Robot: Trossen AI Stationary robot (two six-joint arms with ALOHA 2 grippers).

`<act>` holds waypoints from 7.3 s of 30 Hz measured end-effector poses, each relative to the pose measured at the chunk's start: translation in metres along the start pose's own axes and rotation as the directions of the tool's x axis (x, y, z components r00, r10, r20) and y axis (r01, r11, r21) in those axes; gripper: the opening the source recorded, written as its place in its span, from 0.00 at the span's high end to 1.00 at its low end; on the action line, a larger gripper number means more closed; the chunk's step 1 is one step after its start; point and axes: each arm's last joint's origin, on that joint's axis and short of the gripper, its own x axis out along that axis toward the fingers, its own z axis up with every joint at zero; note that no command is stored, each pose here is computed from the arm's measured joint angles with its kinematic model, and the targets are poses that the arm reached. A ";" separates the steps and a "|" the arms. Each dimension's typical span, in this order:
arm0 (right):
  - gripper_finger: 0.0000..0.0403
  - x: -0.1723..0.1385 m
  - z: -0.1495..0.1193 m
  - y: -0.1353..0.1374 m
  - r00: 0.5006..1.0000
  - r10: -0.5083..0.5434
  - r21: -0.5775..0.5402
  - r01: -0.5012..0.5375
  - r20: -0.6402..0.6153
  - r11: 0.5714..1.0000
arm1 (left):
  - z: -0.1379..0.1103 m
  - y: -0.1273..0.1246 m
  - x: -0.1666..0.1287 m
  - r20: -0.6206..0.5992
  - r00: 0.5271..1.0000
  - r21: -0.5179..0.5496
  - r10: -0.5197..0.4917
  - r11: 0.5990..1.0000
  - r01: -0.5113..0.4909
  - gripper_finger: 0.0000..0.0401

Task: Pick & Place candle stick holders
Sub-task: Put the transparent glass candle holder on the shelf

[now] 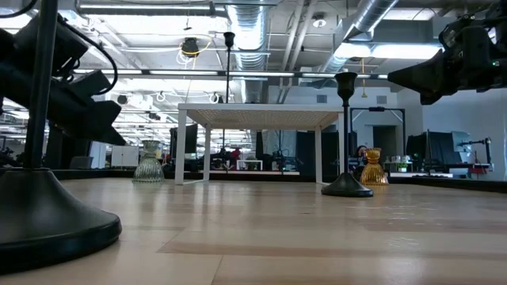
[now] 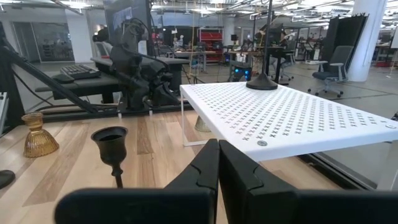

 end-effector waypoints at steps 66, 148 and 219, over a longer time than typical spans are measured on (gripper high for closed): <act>1.00 0.000 -0.001 0.000 1.000 0.000 -0.002 0.000 -0.010 1.000 | 0.020 0.001 0.109 0.019 0.973 -0.272 0.230 0.938 -0.217 0.12; 1.00 0.000 -0.002 0.000 1.000 0.000 -0.002 0.000 -0.022 1.000 | 0.108 -0.019 0.016 0.264 0.934 -0.024 0.242 0.969 -0.245 0.68; 1.00 0.000 -0.002 -0.001 0.999 -0.033 -0.004 0.033 -0.022 0.999 | 0.226 -0.123 0.155 0.267 0.946 0.036 -0.184 0.983 0.181 0.68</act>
